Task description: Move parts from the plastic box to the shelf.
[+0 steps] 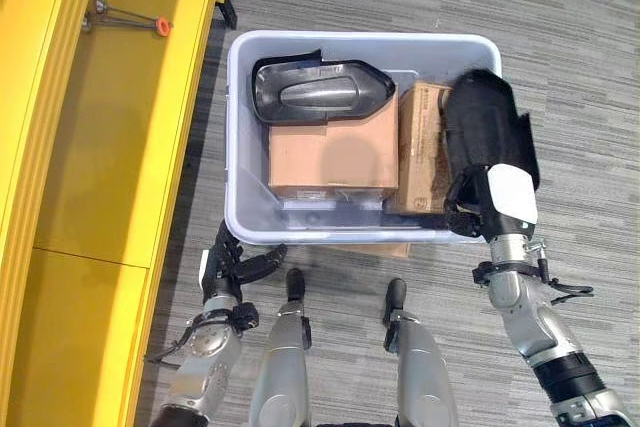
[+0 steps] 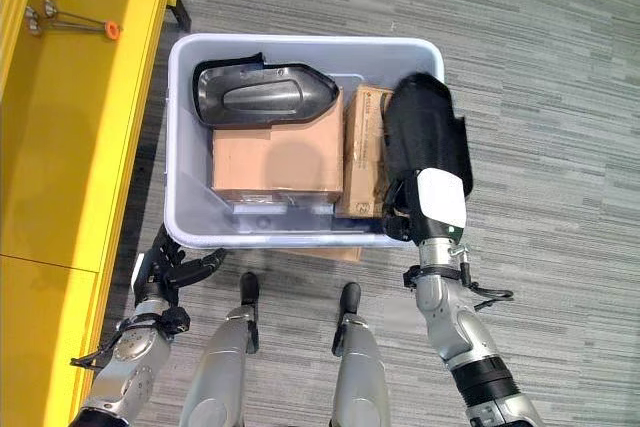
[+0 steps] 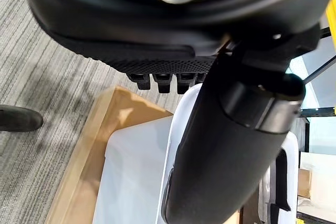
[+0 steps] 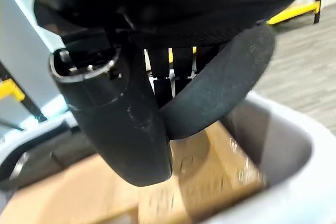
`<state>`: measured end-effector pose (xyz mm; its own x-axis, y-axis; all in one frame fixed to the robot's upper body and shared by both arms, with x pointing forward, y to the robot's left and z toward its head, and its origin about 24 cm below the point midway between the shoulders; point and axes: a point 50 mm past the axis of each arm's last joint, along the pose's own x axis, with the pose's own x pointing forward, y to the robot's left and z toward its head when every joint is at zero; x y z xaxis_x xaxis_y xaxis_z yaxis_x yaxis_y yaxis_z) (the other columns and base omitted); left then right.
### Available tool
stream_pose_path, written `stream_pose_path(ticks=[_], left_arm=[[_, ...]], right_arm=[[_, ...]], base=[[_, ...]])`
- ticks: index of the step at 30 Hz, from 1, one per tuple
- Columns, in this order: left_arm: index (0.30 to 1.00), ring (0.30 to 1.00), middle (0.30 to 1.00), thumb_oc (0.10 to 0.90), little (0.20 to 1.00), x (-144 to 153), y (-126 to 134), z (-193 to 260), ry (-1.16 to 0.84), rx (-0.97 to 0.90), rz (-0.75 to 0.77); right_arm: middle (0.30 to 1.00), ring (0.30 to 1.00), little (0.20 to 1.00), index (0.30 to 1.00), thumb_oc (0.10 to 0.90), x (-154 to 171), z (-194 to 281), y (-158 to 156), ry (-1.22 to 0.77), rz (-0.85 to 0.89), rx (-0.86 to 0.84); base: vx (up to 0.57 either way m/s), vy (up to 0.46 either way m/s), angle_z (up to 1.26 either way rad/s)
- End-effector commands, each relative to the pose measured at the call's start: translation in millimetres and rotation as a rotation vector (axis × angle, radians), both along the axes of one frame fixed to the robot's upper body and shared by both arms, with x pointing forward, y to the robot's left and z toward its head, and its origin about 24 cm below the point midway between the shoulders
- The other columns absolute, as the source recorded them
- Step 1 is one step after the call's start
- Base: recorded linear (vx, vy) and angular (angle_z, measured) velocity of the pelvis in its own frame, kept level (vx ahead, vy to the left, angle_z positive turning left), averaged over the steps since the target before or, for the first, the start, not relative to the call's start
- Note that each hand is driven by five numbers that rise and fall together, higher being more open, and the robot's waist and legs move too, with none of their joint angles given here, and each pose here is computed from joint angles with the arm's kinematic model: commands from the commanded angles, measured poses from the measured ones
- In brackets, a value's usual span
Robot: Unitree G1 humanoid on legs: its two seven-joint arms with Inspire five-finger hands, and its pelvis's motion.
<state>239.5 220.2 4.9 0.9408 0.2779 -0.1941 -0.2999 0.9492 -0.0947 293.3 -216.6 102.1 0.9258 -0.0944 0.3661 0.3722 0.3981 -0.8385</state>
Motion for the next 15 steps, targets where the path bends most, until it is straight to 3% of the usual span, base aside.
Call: stream_pose_path(ticks=[1,15], left_arm=[[1.0,1.0,1.0,0.9,1.0,-0.1,-0.4,22.6,-0.135,0.055,-0.059],[1.0,1.0,1.0,0.9,1.0,-14.1,5.9,5.0,-0.05,0.058,-0.055]], right_arm=[[0.3,0.3,0.3,0.3,0.4,-9.3,52.6,-9.9,-0.264,0.011,-0.045],[0.3,0.3,0.3,0.3,0.4,-23.9,67.9,-12.5,-0.34,0.05,-0.034]], base=[[0.0,0.0,0.0],[0.02,-0.01,-0.05]])
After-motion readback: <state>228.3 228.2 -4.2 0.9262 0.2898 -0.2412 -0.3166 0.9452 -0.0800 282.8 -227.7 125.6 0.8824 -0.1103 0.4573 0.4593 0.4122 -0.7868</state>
